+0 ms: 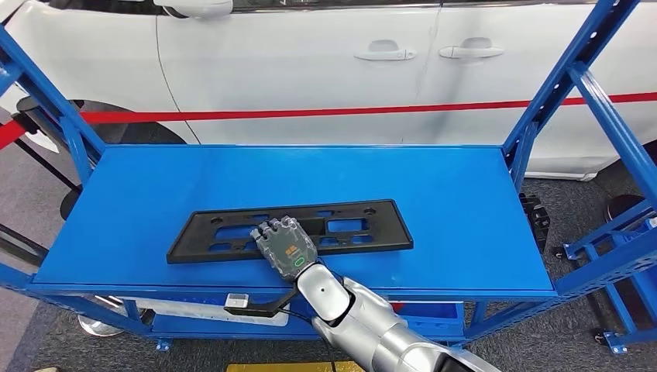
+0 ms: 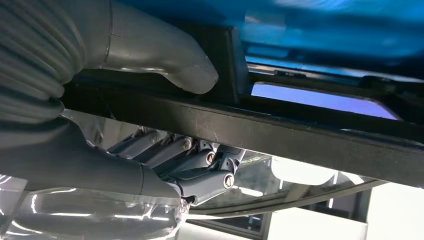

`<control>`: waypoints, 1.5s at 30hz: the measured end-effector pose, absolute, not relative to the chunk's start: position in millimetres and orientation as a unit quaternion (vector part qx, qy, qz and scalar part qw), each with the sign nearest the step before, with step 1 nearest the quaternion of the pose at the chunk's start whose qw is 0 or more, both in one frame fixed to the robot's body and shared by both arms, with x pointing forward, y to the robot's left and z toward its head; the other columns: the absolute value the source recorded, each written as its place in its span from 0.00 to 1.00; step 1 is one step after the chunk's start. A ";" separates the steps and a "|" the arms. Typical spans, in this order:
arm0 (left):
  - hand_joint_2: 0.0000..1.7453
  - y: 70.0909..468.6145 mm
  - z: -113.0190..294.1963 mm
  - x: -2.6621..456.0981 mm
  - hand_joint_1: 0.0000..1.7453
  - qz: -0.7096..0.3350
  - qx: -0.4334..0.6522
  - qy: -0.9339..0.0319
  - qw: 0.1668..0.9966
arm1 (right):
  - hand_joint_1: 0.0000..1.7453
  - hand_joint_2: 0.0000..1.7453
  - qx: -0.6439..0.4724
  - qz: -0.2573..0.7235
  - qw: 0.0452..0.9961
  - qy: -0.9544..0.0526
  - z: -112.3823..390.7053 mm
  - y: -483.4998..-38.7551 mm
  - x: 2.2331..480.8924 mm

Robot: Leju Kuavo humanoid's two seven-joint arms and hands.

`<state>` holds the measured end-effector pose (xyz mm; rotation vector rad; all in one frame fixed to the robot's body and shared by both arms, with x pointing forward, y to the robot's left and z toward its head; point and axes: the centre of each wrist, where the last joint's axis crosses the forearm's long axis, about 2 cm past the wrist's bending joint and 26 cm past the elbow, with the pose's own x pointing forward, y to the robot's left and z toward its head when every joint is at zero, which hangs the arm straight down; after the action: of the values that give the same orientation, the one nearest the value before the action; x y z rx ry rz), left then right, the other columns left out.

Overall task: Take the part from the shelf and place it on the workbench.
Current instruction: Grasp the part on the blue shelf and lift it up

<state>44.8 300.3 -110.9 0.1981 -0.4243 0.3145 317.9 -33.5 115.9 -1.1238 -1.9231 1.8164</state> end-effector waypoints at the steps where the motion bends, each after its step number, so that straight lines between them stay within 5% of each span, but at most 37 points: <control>1: 0.00 300.5 -110.9 44.9 0.00 0.155 0.096 -0.212 0.960 | 0.94 1.00 -0.388 0.626 0.135 -0.663 116.1 -33.8 318.4; 2: 0.00 300.7 -110.9 45.0 0.00 0.153 0.094 -0.215 0.960 | 0.93 1.00 -0.389 0.625 0.136 -0.663 116.2 -34.1 318.7; 6: 1.00 300.5 -111.1 43.5 0.00 0.148 0.087 -0.234 0.957 | 0.94 1.00 -0.389 0.625 0.140 -0.662 114.2 -36.8 319.0; 23: 1.00 304.7 -110.9 45.3 0.00 0.155 0.089 -0.287 0.941 | 0.94 1.00 -0.282 0.584 0.236 -0.723 119.0 -52.3 332.3; 34: 1.00 307.0 -111.4 41.1 0.00 0.181 0.077 -0.265 0.944 | 0.94 1.00 -0.039 0.288 0.291 -0.912 185.7 -95.4 349.1; 45: 1.00 310.6 -111.7 36.0 0.00 0.197 0.102 -0.287 0.932 | 0.94 1.00 0.223 0.094 0.214 -0.946 251.9 -138.2 311.3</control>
<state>36.0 310.6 -111.7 0.2084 -0.5869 0.4028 311.3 -138.2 251.9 0.6191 -2.6263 0.2615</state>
